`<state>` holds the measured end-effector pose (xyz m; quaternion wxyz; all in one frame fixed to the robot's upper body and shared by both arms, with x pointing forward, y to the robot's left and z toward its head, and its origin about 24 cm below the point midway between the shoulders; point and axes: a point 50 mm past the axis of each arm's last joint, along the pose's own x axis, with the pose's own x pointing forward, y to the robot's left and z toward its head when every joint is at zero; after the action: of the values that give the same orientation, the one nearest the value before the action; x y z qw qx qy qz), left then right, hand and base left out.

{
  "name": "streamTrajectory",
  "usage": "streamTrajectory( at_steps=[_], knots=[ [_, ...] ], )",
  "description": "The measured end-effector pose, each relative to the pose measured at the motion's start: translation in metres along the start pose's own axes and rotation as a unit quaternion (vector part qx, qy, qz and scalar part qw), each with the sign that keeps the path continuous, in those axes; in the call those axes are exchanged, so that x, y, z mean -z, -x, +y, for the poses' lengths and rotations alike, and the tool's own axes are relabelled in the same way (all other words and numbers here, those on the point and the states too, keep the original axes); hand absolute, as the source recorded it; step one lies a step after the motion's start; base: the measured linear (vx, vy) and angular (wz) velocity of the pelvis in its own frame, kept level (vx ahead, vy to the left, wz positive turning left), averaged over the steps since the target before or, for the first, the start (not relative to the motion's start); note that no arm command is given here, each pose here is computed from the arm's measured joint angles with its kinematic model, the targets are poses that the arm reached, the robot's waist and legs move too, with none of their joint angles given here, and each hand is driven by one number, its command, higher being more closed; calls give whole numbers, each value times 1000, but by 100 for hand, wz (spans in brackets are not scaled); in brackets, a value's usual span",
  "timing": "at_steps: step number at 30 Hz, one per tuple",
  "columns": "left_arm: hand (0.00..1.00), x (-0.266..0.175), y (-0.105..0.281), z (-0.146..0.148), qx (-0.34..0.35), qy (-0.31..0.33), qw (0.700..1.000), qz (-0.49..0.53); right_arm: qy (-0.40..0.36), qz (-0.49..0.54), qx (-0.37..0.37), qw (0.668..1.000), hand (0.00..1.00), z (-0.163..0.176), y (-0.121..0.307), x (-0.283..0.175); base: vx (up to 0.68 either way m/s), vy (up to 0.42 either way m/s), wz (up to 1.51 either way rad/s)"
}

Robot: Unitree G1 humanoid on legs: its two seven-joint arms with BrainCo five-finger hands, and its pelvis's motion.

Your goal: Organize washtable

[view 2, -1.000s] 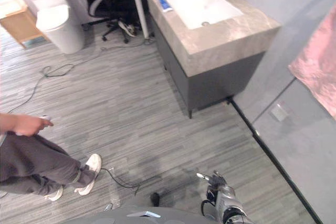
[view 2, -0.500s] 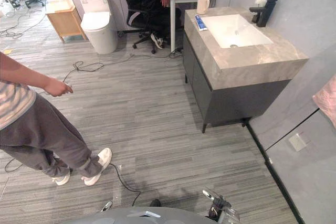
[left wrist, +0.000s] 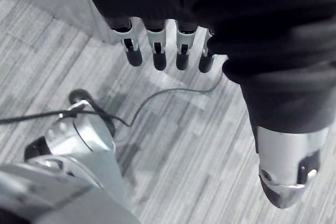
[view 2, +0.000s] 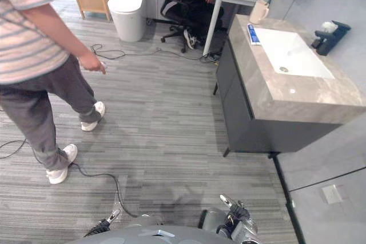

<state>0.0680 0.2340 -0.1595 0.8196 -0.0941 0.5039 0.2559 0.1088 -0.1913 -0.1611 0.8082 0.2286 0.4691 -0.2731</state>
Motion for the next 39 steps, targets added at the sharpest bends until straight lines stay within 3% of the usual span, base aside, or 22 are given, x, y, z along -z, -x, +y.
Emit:
streamTrajectory(
  at_steps=[6,16,25,31,35,39],
  knots=[
    [0,20,6,-10,8,15,1000,26,-62,-7,40,997,0,-17,0,-5,546,-285,27],
    [0,18,7,-20,24,23,999,13,-7,-22,-50,998,0,46,-2,-18,407,-115,-70],
    [0,4,1,-8,6,-12,1000,3,-42,-2,4,999,0,5,3,6,534,135,-23],
    [0,-24,-3,-46,56,-24,998,-34,-43,-23,-7,999,0,4,3,-3,-33,-29,21],
    [0,-19,0,-57,64,-2,997,-31,-37,-22,-7,999,0,5,1,-7,543,-174,28],
    [0,-5,2,-54,52,39,998,-9,25,-14,-32,999,0,16,-1,-8,537,-259,16]
  ],
)
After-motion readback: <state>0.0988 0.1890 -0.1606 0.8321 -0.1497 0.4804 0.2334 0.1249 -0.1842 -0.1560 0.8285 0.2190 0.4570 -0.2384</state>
